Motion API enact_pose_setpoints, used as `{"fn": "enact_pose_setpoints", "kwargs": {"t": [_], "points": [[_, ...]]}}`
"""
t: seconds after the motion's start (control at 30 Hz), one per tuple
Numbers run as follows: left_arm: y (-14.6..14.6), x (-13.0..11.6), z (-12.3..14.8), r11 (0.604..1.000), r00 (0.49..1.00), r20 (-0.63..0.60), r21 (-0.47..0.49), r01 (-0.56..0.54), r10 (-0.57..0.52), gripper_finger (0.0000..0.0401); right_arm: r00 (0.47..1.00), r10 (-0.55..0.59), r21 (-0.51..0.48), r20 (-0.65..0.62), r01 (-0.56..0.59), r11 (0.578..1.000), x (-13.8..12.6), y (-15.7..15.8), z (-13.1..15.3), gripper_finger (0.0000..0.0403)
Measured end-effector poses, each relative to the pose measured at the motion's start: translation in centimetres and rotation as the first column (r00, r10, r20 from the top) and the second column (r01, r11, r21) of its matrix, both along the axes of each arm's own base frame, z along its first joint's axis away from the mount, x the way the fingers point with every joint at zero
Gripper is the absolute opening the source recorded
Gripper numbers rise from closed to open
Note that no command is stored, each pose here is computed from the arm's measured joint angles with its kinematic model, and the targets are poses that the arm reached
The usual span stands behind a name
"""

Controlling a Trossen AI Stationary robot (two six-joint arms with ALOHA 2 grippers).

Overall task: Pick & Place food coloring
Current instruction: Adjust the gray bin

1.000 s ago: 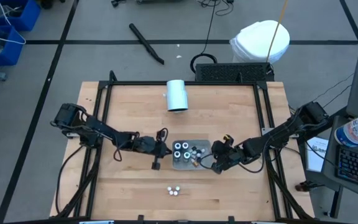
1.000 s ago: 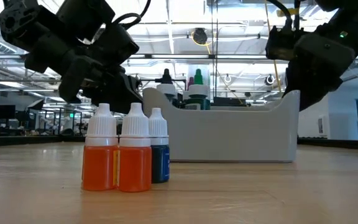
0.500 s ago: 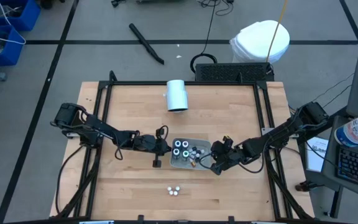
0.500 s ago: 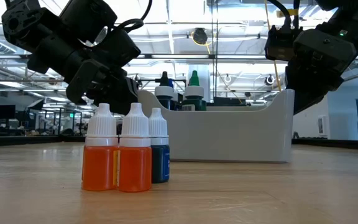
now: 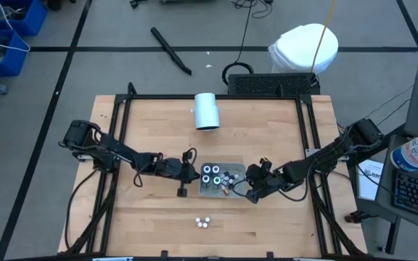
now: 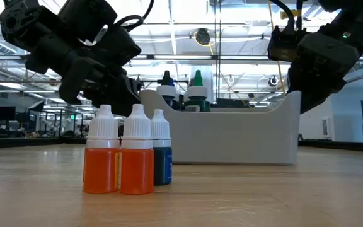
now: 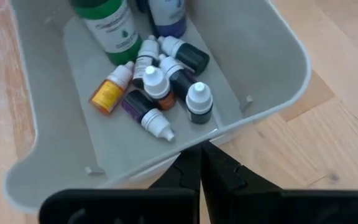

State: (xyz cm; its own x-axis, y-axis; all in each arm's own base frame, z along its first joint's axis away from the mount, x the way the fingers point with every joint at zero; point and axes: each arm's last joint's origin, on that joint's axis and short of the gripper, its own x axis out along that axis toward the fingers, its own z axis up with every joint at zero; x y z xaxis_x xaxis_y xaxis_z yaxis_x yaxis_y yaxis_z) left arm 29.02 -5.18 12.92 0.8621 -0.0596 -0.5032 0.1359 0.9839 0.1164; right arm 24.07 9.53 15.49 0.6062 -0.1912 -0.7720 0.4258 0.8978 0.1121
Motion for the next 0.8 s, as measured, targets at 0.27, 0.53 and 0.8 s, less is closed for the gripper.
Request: {"fn": "enact_pose_setpoints", "kwargs": {"t": [0.27, 0.53, 0.8], "points": [[-0.02, -0.01, -0.01, 1.0, 1.0, -0.002, -0.007, 0.007, -0.007, 0.0004, 1.0, -0.005, -0.008, 0.001, 0.005, 1.0, 0.06, -0.15, 0.0, 0.0], [-0.02, -0.01, 0.04, 1.0, 1.0, -0.001, -0.011, 0.003, -0.003, 0.0004, 1.0, -0.007, -0.006, 0.002, 0.007, 1.0, 0.06, -0.15, -0.01, 0.0], [-0.27, -0.42, 0.71, 1.0, 1.0, -0.013, -0.022, 0.019, -0.02, 0.0036, 1.0, 0.006, -0.016, 0.001, -0.006, 1.0, 0.02, -0.16, 0.04, 0.0]]}}
